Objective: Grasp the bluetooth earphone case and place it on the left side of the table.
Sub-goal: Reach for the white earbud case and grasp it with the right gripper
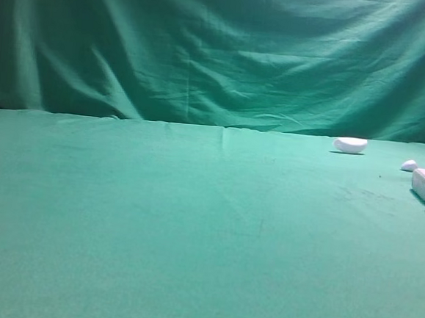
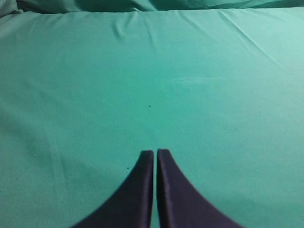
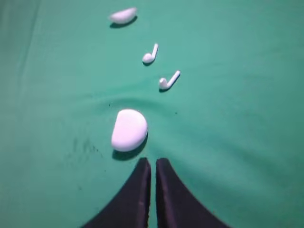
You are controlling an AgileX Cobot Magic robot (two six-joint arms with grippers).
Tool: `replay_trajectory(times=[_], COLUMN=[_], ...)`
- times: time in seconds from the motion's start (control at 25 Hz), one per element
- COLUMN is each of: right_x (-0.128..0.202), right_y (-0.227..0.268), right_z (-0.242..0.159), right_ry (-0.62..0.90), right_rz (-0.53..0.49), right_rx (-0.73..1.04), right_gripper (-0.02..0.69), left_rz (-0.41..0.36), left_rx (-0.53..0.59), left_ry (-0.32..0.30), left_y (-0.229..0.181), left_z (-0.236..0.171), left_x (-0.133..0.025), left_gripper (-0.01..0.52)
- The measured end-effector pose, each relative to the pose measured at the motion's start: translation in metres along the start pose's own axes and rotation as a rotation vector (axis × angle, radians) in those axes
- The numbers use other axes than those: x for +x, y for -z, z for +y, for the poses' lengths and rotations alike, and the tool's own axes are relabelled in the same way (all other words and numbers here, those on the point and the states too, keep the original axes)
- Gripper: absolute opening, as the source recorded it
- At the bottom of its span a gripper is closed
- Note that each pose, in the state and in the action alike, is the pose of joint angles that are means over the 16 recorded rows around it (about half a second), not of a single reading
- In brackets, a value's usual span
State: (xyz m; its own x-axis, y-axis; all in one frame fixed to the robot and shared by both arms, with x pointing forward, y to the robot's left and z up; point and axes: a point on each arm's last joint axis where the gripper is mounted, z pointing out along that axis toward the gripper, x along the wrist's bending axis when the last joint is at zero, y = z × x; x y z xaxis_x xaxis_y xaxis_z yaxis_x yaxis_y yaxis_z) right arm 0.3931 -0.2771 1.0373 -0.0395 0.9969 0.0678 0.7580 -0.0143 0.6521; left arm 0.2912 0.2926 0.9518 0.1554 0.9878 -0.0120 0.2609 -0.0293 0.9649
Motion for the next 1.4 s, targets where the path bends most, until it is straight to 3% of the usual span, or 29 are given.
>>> replay_trajectory(times=[0.16, 0.32, 0.72, 0.92, 1.08, 1.4], right_x=[0.010, 0.022, 0.044, 0.047, 0.048, 0.049], right_y=[-0.024, -0.053, -0.123, -0.149, -0.164, -0.183], right_z=[0.021, 0.039, 0.060, 0.062, 0.061, 0.056], right_ry=[0.077, 0.141, 0.197, 0.200, 0.202, 0.211], right_rz=[0.011, 0.022, 0.032, 0.028, 0.026, 0.019], right_rx=[0.142, 0.256, 0.376, 0.413, 0.433, 0.470], right_gripper=[0.006, 0.065, 0.429, 0.560, 0.584, 0.477], left_rz=[0.000, 0.000, 0.000, 0.000, 0.000, 0.000], left_rx=[0.000, 0.000, 0.000, 0.000, 0.000, 0.000], left_ry=[0.000, 0.000, 0.000, 0.000, 0.000, 0.000], left_y=[0.000, 0.000, 0.000, 0.000, 0.000, 0.000], left_z=[0.000, 0.000, 0.000, 0.000, 0.000, 0.000], left_x=[0.000, 0.000, 0.000, 0.000, 0.000, 0.000], left_gripper=[0.000, 0.000, 0.000, 0.000, 0.000, 0.000])
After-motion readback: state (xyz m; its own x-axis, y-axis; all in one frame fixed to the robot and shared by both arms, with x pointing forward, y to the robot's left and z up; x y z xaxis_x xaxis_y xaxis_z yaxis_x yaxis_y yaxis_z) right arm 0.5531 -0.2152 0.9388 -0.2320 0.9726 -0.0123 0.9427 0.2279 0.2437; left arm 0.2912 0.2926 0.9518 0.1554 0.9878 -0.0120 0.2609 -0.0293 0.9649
